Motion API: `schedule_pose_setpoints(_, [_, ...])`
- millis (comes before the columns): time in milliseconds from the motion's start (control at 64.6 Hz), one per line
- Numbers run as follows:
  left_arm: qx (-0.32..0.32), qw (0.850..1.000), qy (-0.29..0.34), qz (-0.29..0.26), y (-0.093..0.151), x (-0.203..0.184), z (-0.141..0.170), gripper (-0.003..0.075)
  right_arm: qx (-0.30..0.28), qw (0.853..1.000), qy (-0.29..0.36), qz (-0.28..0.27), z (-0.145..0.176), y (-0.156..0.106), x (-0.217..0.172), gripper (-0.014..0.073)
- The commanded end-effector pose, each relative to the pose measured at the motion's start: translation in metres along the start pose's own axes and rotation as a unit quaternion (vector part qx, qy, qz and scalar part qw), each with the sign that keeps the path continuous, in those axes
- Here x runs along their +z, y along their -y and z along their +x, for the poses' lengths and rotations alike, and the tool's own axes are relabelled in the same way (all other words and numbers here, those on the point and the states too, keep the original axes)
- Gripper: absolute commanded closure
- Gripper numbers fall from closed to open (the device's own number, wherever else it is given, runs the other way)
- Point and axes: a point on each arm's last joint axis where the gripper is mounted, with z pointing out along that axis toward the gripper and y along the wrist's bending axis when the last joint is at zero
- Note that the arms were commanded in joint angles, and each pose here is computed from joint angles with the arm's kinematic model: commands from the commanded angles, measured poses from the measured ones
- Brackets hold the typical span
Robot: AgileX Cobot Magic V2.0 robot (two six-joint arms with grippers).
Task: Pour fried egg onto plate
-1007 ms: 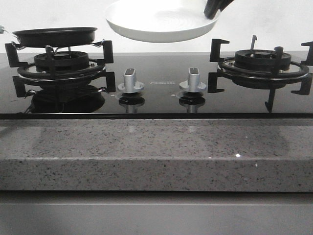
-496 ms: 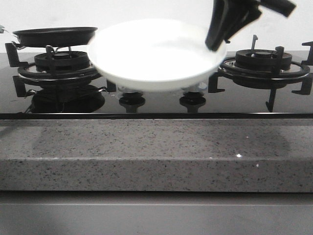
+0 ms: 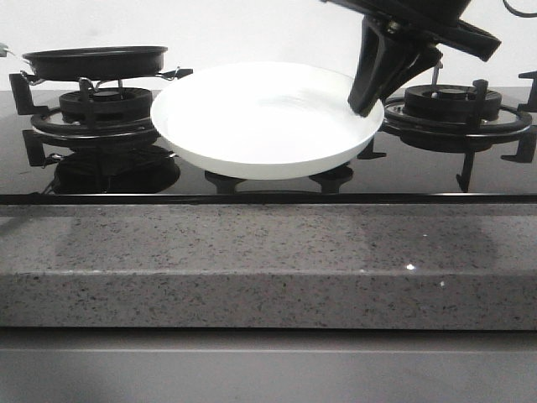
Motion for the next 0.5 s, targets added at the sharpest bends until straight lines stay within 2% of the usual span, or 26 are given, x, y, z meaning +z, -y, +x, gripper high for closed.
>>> schedule_pose_setpoints(0, [-0.003,0.999,0.053,0.004,0.0011,-0.0024,-0.0171,0.0282,-0.008,0.999,0.049,-0.011,-0.0080,-0.0065,-0.0202,0.0663])
schedule_pose_setpoints(480, [-0.008,0.997,0.074,0.010,0.0021,-0.0029,-0.0209,0.0282,-0.008,0.999,0.049,-0.011,-0.0080,-0.0065,-0.0202,0.0663])
